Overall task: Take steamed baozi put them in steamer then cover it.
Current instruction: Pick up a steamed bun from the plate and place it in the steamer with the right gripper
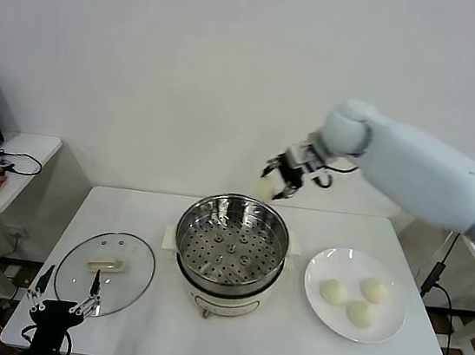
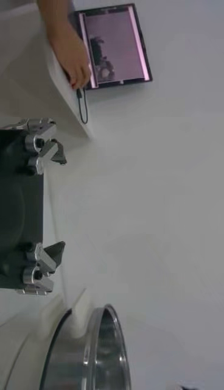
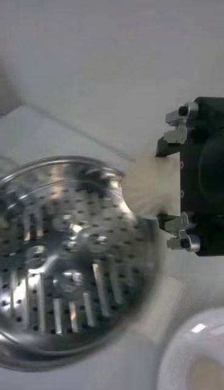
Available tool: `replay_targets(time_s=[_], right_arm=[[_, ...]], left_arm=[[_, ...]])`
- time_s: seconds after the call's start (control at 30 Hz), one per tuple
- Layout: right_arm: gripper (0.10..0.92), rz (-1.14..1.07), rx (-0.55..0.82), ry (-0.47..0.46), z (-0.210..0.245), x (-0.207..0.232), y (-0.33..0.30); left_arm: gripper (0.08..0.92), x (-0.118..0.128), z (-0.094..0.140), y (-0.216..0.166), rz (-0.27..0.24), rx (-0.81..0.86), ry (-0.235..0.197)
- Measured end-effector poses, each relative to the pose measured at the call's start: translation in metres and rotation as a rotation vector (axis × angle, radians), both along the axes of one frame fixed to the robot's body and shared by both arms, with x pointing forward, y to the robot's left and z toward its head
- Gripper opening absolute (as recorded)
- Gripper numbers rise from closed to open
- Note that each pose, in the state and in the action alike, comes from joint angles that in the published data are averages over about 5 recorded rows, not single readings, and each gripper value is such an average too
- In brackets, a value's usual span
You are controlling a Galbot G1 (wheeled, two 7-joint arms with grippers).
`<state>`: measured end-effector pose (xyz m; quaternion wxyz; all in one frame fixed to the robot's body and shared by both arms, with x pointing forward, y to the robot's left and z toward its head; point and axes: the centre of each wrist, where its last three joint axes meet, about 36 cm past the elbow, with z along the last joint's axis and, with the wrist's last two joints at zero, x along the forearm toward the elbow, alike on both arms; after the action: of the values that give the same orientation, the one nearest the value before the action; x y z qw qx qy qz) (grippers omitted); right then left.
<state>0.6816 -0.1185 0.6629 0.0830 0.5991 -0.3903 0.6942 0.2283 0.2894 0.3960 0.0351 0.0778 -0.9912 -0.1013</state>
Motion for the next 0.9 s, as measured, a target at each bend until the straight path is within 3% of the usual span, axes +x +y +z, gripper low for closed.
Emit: replay_targets(time_s=[0.9], right_arm=[[0.624, 0.317, -0.163, -0.103, -0.084, 0.014, 0.052]], left_arm=[[0.823, 0.005, 0.000, 0.003, 0.013, -0.008, -0.015]])
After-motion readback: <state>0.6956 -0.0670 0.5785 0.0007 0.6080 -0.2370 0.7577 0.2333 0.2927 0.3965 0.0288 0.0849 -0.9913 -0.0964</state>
